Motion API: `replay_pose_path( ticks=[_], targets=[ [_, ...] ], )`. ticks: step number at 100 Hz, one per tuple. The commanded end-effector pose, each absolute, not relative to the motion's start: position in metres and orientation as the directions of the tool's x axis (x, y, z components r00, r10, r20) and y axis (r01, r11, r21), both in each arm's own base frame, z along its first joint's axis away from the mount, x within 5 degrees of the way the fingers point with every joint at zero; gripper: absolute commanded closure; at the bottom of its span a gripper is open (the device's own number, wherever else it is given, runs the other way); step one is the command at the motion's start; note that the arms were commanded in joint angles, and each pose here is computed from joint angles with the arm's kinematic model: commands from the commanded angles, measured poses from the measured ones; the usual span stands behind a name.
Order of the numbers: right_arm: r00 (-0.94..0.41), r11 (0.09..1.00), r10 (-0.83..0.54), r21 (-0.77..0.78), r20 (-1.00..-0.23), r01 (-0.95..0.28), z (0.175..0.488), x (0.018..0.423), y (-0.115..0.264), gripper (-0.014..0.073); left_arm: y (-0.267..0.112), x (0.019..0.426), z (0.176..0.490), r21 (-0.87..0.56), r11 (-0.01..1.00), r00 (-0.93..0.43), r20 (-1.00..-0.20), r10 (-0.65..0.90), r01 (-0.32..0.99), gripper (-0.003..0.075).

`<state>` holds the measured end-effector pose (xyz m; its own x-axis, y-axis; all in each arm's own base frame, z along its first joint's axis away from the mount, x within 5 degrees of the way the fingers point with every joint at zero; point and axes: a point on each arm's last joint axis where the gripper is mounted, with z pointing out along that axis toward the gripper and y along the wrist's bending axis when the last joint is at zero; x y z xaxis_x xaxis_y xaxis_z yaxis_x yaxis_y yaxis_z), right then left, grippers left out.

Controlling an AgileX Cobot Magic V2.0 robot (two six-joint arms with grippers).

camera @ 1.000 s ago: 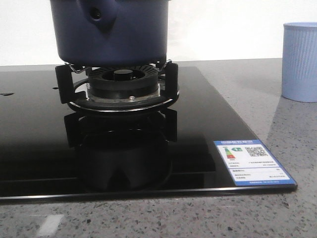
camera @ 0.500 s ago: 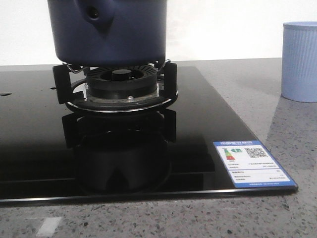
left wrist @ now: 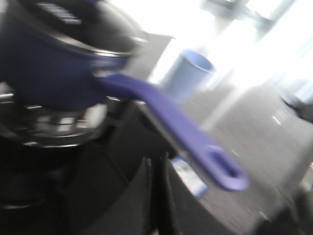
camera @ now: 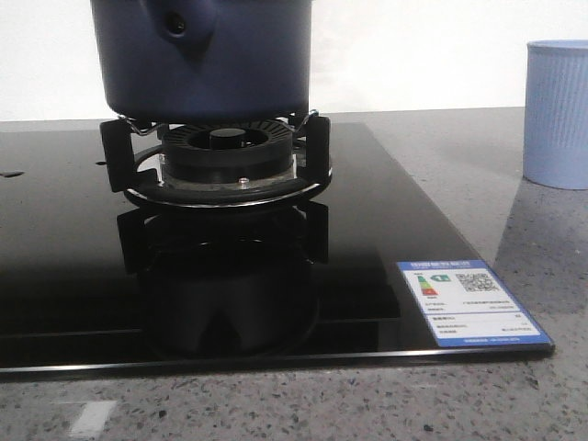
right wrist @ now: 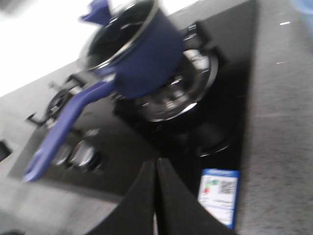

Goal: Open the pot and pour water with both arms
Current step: 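Grasp the purple lid knob with the left gripper and lift the lid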

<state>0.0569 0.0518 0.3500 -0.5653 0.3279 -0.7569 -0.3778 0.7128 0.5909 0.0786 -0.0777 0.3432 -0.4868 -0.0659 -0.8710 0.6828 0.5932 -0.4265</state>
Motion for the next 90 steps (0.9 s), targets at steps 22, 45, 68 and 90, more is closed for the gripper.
replay_pose_path(
  ticks=[22,45,68,90],
  targets=[
    [-0.265,0.725,0.17,0.302,-0.949,-0.618,0.384,0.059,0.056,0.0669,-0.099,0.103,0.407,-0.16,0.377,-0.211,-0.973,0.098,0.912,0.0738],
    [-0.064,0.773,0.092,0.112,-0.994,-0.624,0.392,0.064,0.053,0.0482,-0.103,0.128,0.404,0.111,0.358,0.033,-0.976,0.215,0.927,0.0503],
    [-0.059,0.785,0.084,0.102,-0.995,-0.611,0.392,0.073,0.056,-0.0051,-0.098,0.176,0.397,0.141,0.572,0.012,-0.974,0.224,0.808,0.0206],
    [-0.082,0.787,0.07,0.105,-0.994,-0.608,0.39,0.079,0.06,-0.0061,-0.106,0.229,0.401,0.166,0.601,0.019,-0.97,0.244,0.781,0.0204]
  ],
)
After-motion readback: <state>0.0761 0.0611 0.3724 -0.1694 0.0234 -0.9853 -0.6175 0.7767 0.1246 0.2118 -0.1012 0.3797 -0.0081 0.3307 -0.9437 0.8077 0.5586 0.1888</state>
